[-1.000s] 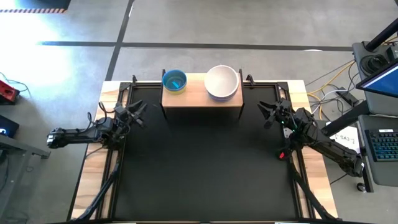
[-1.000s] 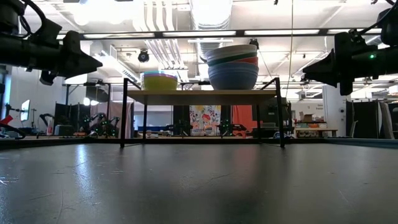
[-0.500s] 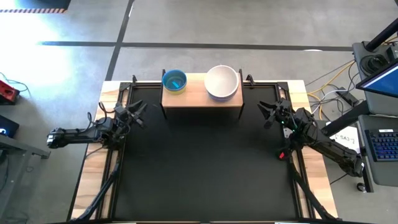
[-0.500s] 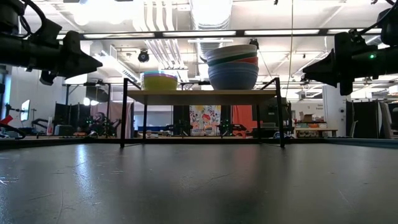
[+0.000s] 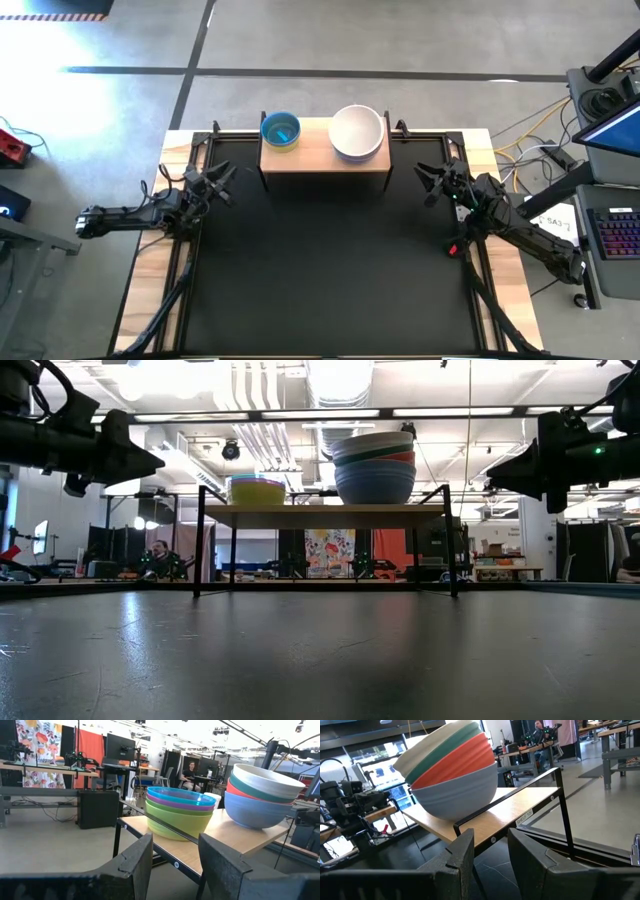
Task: Place and stack bowls onto a shelf
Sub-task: Return to Home Position
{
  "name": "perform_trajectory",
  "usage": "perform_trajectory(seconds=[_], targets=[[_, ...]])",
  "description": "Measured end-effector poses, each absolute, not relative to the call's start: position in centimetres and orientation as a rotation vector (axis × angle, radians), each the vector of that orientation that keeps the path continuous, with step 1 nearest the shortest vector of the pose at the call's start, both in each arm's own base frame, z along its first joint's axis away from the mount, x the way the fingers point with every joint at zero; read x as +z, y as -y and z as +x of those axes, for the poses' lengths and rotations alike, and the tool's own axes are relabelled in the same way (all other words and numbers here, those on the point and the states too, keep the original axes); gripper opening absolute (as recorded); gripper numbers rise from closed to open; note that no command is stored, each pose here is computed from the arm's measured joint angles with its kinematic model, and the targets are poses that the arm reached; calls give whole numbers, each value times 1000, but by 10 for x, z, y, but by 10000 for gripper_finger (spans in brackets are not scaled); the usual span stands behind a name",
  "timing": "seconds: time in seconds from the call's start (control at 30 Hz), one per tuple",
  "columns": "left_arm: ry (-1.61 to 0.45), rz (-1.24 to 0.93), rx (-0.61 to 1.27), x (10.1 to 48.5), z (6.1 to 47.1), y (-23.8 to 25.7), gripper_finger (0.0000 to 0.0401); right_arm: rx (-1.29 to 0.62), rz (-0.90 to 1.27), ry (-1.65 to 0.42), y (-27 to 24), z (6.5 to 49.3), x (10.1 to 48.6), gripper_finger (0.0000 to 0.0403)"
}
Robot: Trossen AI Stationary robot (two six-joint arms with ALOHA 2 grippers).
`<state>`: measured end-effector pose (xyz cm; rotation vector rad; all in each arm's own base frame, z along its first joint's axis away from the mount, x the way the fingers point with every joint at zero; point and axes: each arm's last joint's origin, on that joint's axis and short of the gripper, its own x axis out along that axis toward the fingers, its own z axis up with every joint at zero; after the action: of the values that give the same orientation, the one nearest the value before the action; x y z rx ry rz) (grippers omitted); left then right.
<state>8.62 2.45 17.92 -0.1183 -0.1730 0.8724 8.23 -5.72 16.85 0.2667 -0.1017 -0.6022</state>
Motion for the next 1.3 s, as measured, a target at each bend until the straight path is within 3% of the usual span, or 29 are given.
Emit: perform_trajectory(seconds=[1.3], targets=[[185,-124,872,184,85,-24,142,-602,267,102,57,82,169,109]])
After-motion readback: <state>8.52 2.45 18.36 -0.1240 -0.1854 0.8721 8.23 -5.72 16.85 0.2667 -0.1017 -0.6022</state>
